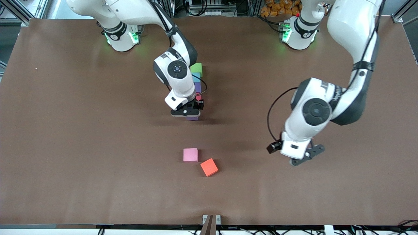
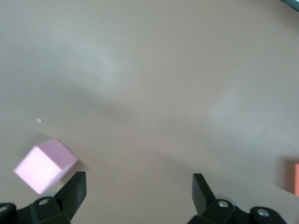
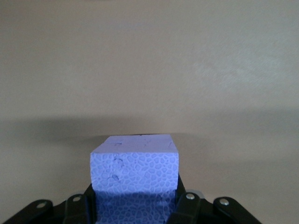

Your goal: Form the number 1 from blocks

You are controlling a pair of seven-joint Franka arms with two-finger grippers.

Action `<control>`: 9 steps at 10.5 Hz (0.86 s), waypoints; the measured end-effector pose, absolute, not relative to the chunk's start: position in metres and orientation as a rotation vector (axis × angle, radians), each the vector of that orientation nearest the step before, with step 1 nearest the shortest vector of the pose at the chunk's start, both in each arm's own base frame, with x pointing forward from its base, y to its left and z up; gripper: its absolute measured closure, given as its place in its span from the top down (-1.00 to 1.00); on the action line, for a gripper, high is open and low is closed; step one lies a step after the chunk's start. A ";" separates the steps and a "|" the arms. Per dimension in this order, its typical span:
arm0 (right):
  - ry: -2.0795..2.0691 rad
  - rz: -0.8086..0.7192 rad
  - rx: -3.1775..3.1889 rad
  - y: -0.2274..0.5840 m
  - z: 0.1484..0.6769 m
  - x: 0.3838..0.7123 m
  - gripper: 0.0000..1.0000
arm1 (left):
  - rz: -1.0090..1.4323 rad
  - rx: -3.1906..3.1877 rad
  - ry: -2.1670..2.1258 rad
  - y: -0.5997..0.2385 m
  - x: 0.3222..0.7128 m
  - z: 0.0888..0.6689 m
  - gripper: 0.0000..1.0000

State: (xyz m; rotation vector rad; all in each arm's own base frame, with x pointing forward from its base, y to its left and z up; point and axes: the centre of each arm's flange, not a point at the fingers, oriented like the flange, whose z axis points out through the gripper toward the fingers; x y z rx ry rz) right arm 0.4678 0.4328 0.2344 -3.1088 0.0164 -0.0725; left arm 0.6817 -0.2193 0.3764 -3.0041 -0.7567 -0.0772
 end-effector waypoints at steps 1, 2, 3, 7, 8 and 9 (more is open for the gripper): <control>0.010 -0.068 -3.112 0.435 0.232 0.465 0.19 | -0.069 -2.982 -0.806 -0.195 0.686 0.384 1.00; 0.006 -0.064 -3.114 0.435 0.230 0.464 0.19 | -0.059 -2.957 -0.853 -0.169 0.688 0.395 1.00; 0.006 -0.060 -3.116 0.437 0.228 0.462 0.19 | -0.047 -2.937 -0.880 -0.137 0.689 0.406 1.00; 0.001 -0.040 -3.130 0.441 0.216 0.455 0.21 | 0.056 -2.935 -0.863 -0.121 0.643 0.417 1.00; -0.001 -0.038 -3.131 0.442 0.215 0.454 0.22 | 0.075 -2.946 -0.836 -0.136 0.624 0.421 1.00; -0.001 -0.037 -3.132 0.442 0.214 0.453 0.39 | 0.081 -2.951 -0.808 -0.147 0.604 0.429 1.00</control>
